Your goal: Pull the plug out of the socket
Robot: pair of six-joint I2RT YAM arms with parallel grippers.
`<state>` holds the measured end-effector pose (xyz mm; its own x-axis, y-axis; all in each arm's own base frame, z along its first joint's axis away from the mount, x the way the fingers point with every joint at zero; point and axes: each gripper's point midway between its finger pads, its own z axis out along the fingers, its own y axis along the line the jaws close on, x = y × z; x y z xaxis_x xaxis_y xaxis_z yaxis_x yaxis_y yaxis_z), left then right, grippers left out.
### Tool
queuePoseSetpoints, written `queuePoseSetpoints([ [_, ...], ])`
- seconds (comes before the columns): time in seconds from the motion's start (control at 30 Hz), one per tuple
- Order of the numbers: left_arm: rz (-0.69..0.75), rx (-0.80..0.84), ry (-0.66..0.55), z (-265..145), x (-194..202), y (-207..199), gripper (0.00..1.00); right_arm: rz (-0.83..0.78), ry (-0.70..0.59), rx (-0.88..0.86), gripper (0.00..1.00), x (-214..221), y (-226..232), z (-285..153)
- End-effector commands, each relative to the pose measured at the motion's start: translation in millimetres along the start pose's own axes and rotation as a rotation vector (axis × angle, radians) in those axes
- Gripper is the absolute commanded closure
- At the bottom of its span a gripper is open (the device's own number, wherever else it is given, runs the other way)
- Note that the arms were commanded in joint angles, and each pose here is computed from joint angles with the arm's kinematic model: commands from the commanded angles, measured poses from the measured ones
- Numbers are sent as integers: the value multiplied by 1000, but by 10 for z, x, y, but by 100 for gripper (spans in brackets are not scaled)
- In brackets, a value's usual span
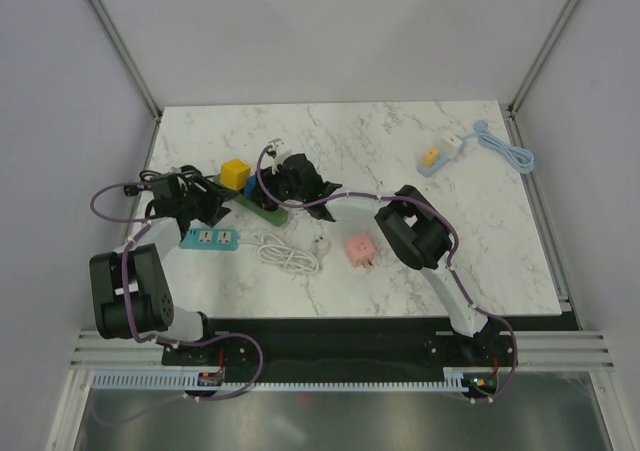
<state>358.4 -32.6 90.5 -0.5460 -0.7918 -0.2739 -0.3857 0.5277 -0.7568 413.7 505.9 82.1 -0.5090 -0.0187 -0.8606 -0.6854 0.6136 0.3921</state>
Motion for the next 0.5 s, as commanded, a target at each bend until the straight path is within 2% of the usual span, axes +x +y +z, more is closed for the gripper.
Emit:
queuePoseSetpoints([
  [0.0,-60,59,-46,148,-147,-114,35,-2,-241,28,100,-906,-84,-86],
  [0.17,-128,52,-48,322,-168,-29,36,-2,-242,17,100,-899,-68,-86],
  [0.47,-124,45,-62,484,-268,-18,36,-5,-248,7,100,-938,-50,-75],
])
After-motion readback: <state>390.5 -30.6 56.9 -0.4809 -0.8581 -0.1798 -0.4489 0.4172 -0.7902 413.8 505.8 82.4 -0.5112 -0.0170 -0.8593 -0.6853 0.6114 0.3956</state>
